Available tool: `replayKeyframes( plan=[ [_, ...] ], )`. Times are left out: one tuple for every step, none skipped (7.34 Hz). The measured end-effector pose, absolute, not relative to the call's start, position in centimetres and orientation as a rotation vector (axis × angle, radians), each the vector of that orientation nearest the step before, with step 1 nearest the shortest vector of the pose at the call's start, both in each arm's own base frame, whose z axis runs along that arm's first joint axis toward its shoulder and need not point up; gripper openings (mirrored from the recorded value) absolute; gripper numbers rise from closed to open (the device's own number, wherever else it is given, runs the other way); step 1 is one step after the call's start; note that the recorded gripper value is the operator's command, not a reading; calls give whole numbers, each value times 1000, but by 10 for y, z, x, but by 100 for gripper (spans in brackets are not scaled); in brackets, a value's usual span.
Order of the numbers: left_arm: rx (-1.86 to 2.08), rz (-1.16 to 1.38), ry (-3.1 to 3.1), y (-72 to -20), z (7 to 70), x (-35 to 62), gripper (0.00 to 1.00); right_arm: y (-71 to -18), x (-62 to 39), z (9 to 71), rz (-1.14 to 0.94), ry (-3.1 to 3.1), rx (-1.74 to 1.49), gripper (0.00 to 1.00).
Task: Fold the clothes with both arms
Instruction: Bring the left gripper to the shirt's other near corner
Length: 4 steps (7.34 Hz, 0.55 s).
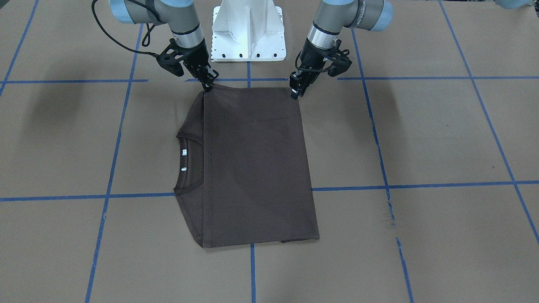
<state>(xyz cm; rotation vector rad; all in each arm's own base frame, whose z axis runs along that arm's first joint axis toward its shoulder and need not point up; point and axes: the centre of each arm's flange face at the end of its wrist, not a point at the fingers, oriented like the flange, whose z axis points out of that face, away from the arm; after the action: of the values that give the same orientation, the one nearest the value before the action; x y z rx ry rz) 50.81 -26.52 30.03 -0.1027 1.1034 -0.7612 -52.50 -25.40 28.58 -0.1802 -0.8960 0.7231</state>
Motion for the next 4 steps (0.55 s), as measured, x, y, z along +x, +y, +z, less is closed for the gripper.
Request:
replayKeyframes(
  plan=[
    [-116, -750, 1081, -251, 311, 515, 47, -254, -525, 285, 723, -897, -180, 0],
    [-125, -738, 1067, -241, 317, 519, 47, -254, -525, 285, 724, -898, -179, 0],
    [-129, -729, 1058, -235, 320, 523, 47, -255, -524, 285, 725, -898, -178, 0],
    [-132, -722, 1054, -231, 322, 527, 46, -255, -524, 285, 725, -898, -178, 0]
  ],
)
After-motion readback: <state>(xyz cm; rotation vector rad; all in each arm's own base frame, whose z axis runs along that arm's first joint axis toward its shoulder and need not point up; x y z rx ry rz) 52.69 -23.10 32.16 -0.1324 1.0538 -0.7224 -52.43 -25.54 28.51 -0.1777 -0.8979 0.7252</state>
